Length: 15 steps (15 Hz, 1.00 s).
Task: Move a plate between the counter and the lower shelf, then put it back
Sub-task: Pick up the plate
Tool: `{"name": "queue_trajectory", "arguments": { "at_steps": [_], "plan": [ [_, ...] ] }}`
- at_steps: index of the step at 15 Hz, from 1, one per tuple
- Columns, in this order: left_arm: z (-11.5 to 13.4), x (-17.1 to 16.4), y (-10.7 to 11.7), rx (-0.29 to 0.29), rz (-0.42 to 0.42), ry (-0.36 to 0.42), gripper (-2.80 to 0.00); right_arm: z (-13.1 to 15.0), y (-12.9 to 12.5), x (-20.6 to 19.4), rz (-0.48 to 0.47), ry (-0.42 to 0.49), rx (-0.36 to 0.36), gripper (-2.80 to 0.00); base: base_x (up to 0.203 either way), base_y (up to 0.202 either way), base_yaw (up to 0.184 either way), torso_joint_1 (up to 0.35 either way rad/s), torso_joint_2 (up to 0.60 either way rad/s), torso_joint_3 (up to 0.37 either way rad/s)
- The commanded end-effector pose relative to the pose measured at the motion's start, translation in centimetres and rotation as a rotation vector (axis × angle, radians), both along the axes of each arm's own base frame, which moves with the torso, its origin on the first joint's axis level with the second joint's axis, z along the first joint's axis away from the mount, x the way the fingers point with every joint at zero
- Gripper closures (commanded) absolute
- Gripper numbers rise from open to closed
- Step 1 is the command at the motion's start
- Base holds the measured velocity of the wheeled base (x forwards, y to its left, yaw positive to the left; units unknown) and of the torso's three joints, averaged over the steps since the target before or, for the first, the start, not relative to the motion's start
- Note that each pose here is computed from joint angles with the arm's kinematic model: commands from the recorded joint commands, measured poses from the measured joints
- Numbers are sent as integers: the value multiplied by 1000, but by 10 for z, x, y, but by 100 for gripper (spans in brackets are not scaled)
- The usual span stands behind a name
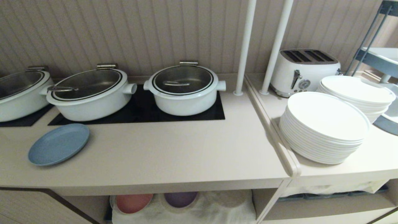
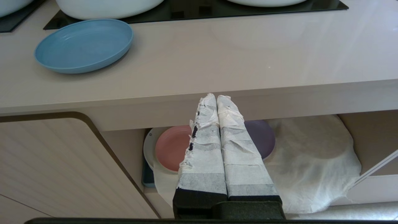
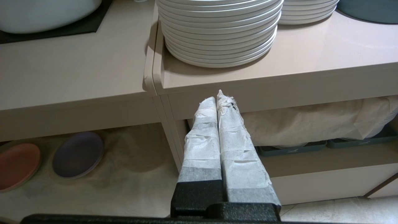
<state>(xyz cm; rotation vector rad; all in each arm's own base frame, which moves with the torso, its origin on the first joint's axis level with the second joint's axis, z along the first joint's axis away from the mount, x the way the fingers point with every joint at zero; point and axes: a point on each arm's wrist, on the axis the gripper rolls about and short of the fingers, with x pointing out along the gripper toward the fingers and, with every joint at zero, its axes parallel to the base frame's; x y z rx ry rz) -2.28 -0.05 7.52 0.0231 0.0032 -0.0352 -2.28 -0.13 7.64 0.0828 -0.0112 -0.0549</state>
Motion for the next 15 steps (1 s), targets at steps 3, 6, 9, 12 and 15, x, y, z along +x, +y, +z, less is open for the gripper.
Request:
{"name": "queue_trajectory", "arguments": {
  "at_steps": [3, 6, 9, 12, 15],
  "plan": [
    [0, 0, 0, 0, 0, -1, 0, 0, 0, 0, 2, 0, 3, 0, 0, 0, 0, 0, 0, 0],
    [0, 0, 0, 0, 0, -1, 0, 0, 0, 0, 2, -1, 5, 0, 0, 0, 0, 0, 0, 0],
    [0, 0, 0, 0, 0, -1, 0, 0, 0, 0, 2, -1, 6, 0, 0, 0, 0, 0, 0, 0],
    [0, 0, 0, 0, 0, -1, 0, 0, 0, 0, 2, -1, 6, 0, 0, 0, 0, 0, 0, 0],
    [0, 0, 0, 0, 0, -1, 0, 0, 0, 0, 2, -1, 6, 0, 0, 0, 0, 0, 0, 0]
  ]
}}
